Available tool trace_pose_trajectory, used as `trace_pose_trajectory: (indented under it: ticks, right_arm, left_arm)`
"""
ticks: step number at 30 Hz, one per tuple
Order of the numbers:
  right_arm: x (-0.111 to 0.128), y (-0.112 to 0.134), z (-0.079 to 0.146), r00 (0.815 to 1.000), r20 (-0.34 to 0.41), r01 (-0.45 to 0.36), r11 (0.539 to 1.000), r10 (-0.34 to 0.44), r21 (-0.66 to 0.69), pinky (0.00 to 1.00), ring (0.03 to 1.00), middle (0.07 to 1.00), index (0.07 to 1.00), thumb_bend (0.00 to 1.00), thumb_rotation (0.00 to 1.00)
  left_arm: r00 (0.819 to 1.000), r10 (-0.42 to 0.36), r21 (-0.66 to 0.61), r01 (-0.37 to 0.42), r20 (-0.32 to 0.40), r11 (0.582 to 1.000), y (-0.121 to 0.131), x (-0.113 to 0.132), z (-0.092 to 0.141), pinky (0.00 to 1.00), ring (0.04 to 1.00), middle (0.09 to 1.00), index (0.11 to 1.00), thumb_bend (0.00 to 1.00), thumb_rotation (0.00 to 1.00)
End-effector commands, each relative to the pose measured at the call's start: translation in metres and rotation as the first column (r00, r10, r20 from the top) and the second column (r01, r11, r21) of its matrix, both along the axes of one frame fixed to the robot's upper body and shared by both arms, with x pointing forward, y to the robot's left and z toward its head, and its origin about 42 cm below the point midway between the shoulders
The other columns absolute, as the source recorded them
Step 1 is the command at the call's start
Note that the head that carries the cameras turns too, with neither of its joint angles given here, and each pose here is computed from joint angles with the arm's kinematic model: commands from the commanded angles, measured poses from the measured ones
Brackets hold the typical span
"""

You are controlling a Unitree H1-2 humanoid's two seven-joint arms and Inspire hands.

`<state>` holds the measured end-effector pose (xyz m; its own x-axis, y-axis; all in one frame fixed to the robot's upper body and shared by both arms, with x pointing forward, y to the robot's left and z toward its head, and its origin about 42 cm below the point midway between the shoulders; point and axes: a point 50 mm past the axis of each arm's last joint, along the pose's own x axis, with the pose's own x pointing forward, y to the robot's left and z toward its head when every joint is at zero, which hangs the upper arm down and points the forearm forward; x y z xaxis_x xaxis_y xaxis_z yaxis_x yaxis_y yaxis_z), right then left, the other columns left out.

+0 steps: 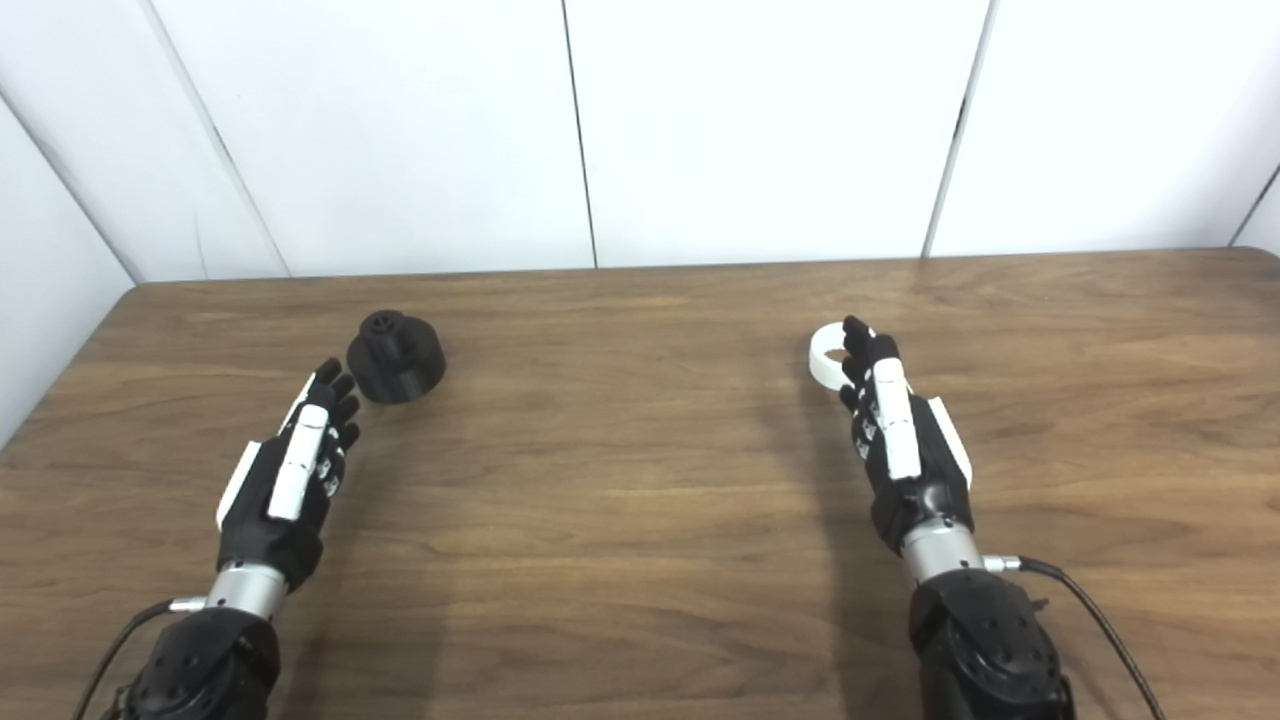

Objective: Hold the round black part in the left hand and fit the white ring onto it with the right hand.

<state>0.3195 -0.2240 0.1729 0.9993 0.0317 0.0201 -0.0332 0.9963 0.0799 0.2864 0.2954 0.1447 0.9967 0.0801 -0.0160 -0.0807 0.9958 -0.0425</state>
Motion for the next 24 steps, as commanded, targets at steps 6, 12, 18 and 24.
trace_pose_trajectory:
  ticks: [6,12,18,24]
  right_arm:
    - [0.009,0.004,0.023,0.995,0.095,-0.011,1.000,0.011,0.000,1.00,0.999,0.985,0.946,0.56,1.00]
    - [0.009,0.004,0.023,0.995,0.095,-0.012,1.000,0.011,0.004,1.00,0.996,0.981,0.944,0.56,1.00]
    - [0.009,0.003,0.023,0.995,0.101,-0.024,1.000,0.023,0.006,1.00,1.000,0.989,0.955,0.55,1.00]
    - [0.010,0.002,0.021,0.995,0.095,-0.018,1.000,0.018,0.003,1.00,0.994,0.981,0.949,0.55,1.00]
  left_arm:
    - [0.995,-0.022,0.026,0.020,0.093,0.999,0.000,0.010,0.026,1.00,1.000,1.000,1.000,0.63,0.83]
    - [0.995,-0.019,0.024,0.016,0.096,1.000,0.000,0.010,0.027,1.00,1.000,1.000,1.000,0.63,0.82]
    - [0.997,-0.036,0.105,0.029,0.064,0.994,0.005,0.013,0.031,1.00,1.000,1.000,1.000,0.69,0.73]
    - [0.995,-0.031,0.289,0.004,0.091,0.957,0.021,0.021,0.047,1.00,1.000,1.000,1.000,0.71,0.54]
